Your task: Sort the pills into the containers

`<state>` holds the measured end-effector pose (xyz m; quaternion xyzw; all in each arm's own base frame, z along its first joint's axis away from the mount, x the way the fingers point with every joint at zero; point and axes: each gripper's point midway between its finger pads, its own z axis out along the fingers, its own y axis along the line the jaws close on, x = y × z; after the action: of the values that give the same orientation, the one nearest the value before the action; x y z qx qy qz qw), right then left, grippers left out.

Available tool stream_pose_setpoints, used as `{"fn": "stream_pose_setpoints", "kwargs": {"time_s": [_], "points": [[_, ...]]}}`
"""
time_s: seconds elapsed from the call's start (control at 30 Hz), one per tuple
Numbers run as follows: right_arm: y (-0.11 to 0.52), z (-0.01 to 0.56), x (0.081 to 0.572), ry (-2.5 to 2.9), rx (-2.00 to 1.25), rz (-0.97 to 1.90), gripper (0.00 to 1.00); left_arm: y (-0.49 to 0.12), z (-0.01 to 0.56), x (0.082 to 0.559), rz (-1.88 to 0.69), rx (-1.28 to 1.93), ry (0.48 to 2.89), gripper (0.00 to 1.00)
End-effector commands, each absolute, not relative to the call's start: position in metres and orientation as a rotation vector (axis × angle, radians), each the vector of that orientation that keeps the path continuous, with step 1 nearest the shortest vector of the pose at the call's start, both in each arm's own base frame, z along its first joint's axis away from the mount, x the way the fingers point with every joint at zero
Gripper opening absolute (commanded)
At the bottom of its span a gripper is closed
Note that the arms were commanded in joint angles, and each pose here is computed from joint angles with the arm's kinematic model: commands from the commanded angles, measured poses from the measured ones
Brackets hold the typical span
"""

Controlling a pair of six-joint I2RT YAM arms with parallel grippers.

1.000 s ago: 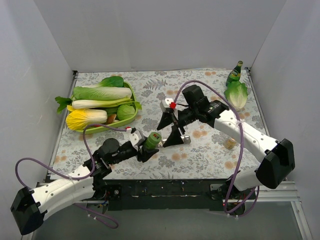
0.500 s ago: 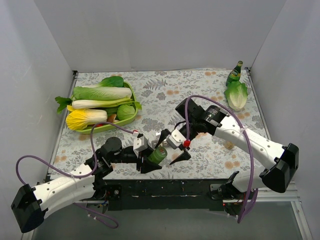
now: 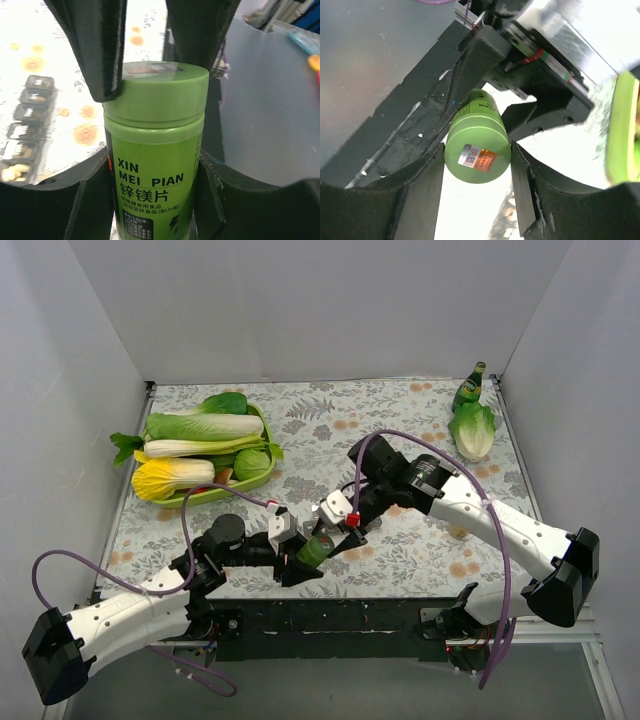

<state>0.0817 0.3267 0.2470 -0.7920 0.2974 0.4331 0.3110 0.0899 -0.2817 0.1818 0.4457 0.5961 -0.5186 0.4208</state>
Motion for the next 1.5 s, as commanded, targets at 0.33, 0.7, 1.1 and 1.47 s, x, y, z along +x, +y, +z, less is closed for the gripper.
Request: {"fn": "stream_pose_setpoints", "kwargs": {"time_s": [0.33, 0.7, 1.1, 1.47], "points": [[0.318, 0.197, 0.125, 2.286, -0.871, 1.875, 0.29, -0.252, 0.228, 0.229, -0.586, 0.679, 1.436, 0.00], [0.310, 0.252, 0.157, 1.591, -1.413, 1.496, 0.93, -0.274, 0.194, 0.161, -0.934, 0.903, 1.423, 0.00], [0.297, 0.281, 0.109, 0.518, -1.909, 1.019, 0.95, -0.286, 0.202, 0.091, -1.318, 1.096, 1.397, 0.00], [0.308, 0.247, 0.079, 0.483, -2.058, 0.980, 0.88, -0.292, 0.217, 0.089, -1.365, 1.100, 1.338, 0.00]]}}
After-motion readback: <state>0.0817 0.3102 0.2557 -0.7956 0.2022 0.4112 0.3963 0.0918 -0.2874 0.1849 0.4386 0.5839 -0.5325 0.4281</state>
